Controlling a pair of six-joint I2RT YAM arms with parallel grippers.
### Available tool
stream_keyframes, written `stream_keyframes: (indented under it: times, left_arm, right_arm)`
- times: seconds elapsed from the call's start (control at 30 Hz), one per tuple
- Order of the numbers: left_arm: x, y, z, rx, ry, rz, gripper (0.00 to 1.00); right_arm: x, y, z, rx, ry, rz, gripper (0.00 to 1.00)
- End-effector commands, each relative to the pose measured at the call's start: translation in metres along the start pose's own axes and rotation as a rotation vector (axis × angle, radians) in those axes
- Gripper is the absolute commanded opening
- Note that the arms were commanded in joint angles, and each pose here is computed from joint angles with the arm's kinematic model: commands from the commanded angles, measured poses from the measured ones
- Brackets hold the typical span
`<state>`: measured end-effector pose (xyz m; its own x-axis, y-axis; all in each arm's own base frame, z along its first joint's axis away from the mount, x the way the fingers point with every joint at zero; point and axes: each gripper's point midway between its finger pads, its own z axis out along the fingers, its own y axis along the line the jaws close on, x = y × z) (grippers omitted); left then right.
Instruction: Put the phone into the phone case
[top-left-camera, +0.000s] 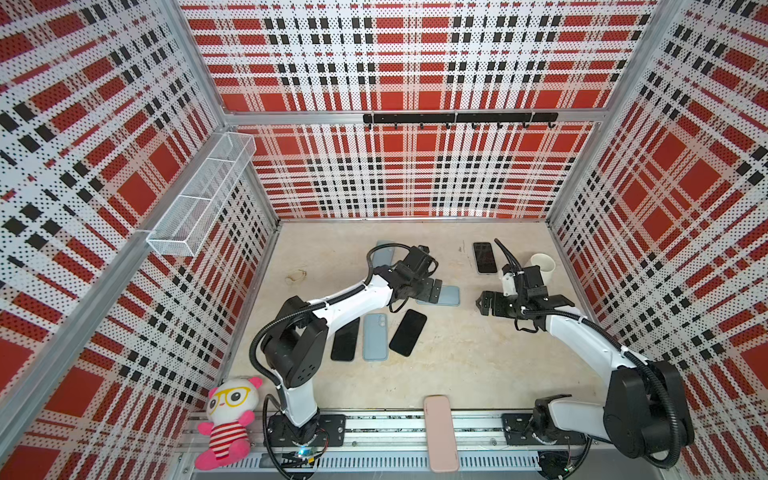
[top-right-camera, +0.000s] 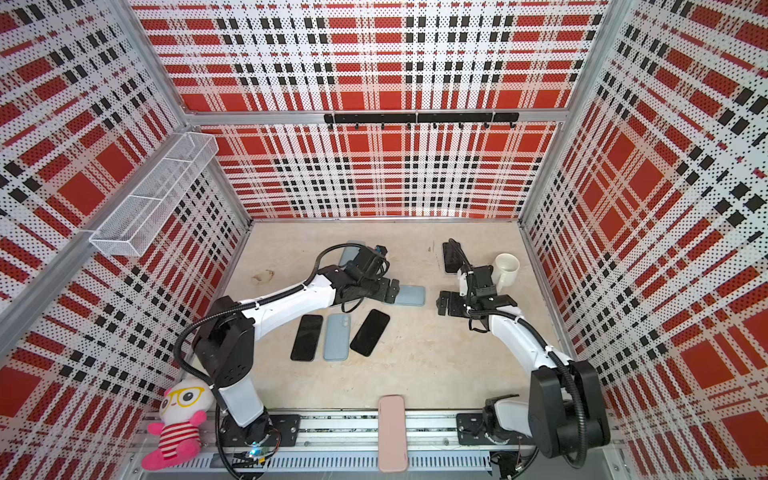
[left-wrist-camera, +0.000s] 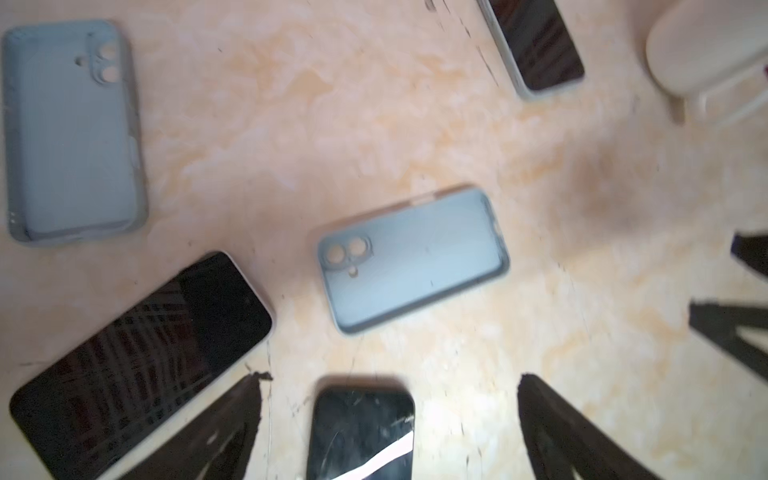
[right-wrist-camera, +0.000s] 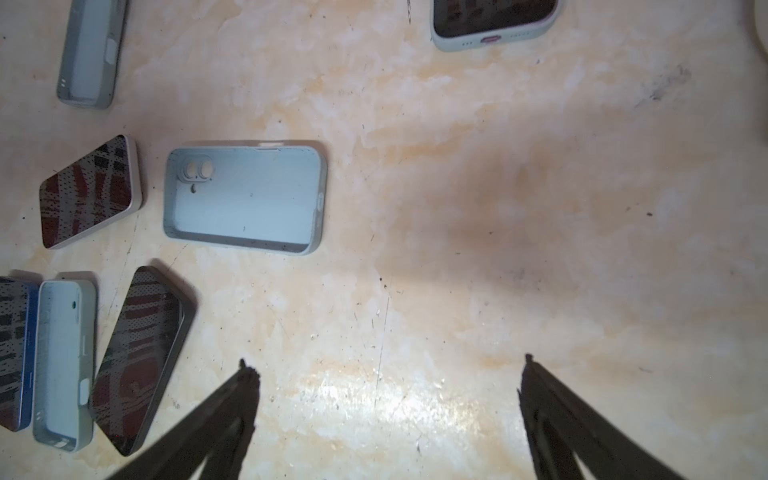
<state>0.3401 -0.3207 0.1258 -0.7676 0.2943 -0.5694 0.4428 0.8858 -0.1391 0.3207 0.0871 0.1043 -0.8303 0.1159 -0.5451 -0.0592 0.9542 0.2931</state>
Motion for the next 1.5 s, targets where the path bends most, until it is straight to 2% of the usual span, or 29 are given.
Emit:
stream_keyframes:
  times: [0.0, 0.07, 0.17, 0.27, 0.47, 1.1, 1.2, 1.4, 1.47]
  left_arm:
    - [0.055, -0.003, -0.005, -0.008, 0.177, 0.143, 0.98]
    - [0.073, -0.006, -0.002, 0.002, 0.228, 0.161, 0.98]
    - [0.093, -0.001, 0.005, -0.013, 0.291, 0.163, 0.98]
    - [0.104, 0.007, 0.009, -0.045, 0.322, 0.153, 0.98]
    - [0.126, 0.013, 0.021, -0.053, 0.399, 0.110, 0.98]
    - [0.142, 0.028, 0.047, -0.110, 0.496, 0.074, 0.99]
    - [0.142, 0.028, 0.049, -0.116, 0.505, 0.067, 0.92]
    - [0.128, 0.019, 0.040, -0.085, 0.479, 0.050, 0.70]
    - [0.124, 0.016, 0.037, -0.070, 0.475, 0.045, 0.68]
  right_arm:
    - [-0.030, 0.019, -0.025, -0.089, -0.178, -0.054, 1.00]
    - [-0.033, 0.022, -0.033, -0.101, -0.209, -0.050, 1.00]
    - [-0.025, 0.027, -0.032, -0.127, -0.157, -0.066, 1.00]
    - [-0.015, 0.019, -0.026, -0.089, -0.099, -0.041, 1.00]
    - [-0.010, 0.008, -0.022, -0.032, -0.073, -0.001, 1.00]
    - [0.007, -0.004, -0.012, 0.010, -0.032, -0.015, 1.00]
    - [0.008, -0.004, -0.011, 0.008, -0.029, -0.017, 1.00]
    - [0.006, -0.001, -0.010, -0.003, -0.023, -0.014, 1.00]
    - [0.005, 0.001, -0.013, -0.013, -0.036, -0.009, 1.00]
